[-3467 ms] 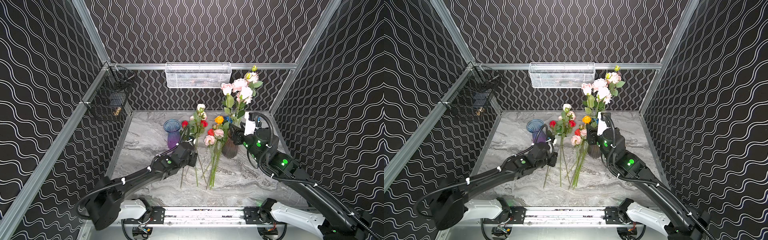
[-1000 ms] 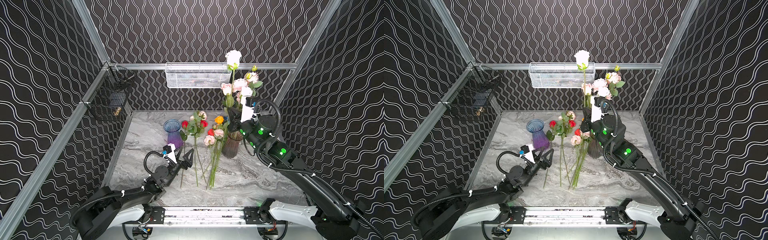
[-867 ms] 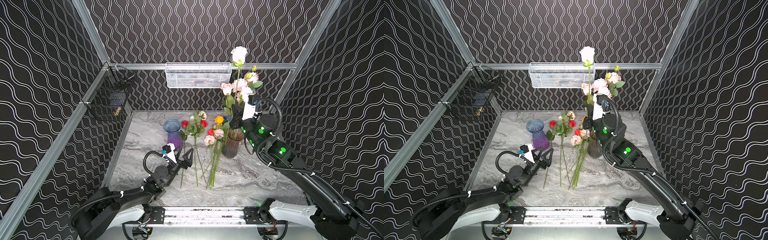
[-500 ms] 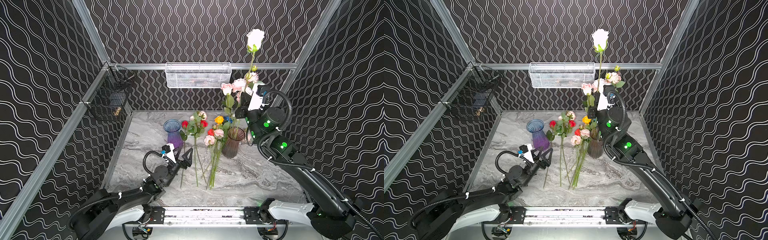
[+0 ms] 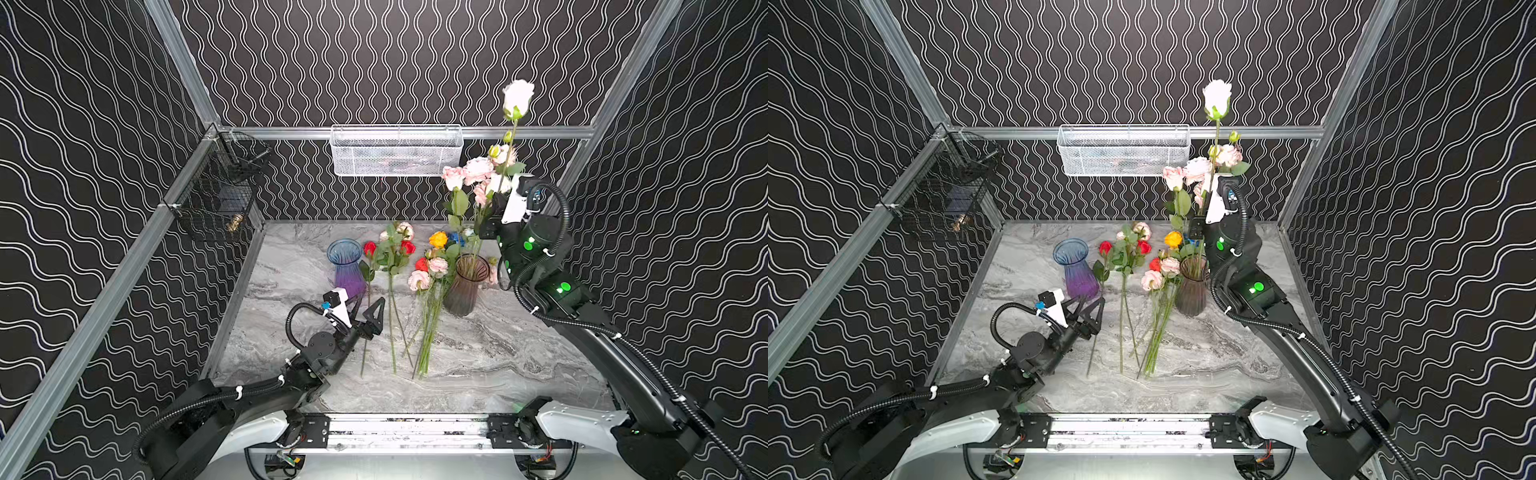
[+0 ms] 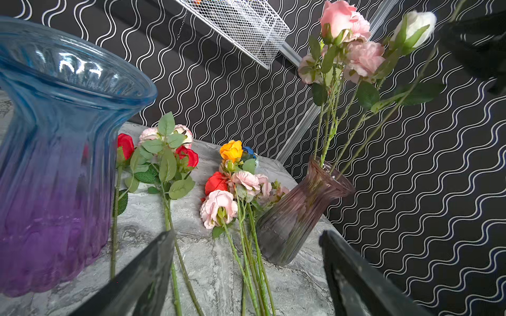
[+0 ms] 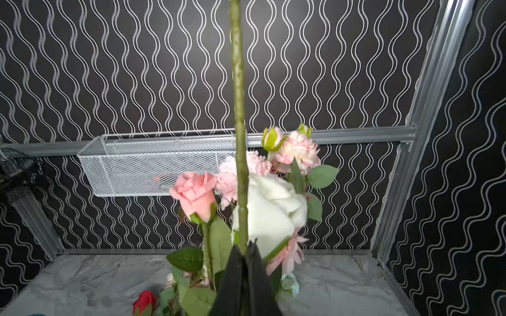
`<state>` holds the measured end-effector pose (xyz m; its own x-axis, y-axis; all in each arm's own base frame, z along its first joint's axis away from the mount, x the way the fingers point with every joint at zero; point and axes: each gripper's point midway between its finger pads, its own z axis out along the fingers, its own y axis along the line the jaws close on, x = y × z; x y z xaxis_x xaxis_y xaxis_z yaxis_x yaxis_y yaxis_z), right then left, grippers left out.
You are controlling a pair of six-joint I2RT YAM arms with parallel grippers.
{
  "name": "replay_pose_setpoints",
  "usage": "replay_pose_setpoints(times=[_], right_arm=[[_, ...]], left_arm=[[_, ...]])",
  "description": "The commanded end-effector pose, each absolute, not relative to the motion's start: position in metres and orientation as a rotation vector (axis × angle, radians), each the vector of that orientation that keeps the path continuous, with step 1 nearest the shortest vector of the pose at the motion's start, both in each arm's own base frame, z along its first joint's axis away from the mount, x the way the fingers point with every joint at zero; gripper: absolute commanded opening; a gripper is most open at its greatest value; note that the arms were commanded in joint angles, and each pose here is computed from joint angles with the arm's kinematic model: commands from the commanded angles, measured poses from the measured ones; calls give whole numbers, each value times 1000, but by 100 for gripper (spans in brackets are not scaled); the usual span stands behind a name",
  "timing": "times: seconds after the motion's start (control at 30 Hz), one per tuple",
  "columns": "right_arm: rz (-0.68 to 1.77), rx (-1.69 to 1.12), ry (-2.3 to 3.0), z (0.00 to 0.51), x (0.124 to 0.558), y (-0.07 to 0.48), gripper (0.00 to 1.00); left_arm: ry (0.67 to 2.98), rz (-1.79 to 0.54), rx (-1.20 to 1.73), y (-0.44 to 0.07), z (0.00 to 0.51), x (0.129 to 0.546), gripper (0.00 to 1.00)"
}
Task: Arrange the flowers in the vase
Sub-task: 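Lower the white rose stem into the mauve vase with the right gripper, then reach the left gripper down into the flower pile beside the purple vase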
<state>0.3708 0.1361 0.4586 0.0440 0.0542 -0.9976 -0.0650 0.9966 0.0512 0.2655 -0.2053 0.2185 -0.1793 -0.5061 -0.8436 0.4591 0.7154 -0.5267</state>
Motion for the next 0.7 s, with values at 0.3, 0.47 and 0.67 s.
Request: replay_pose_setpoints(times=[0.3,0.47,0.67], right_arm=[[104,-9,1679,387,383,144,22],[106,10,1680,388,377,139,48],[198,10,1634,414,358,138,53]], left_arm=[[1529,-890,-54,-208,222,266,86],[1543,-898,-51,-211,221,267,86],[1592,-898,-34,-220,217,271,86]])
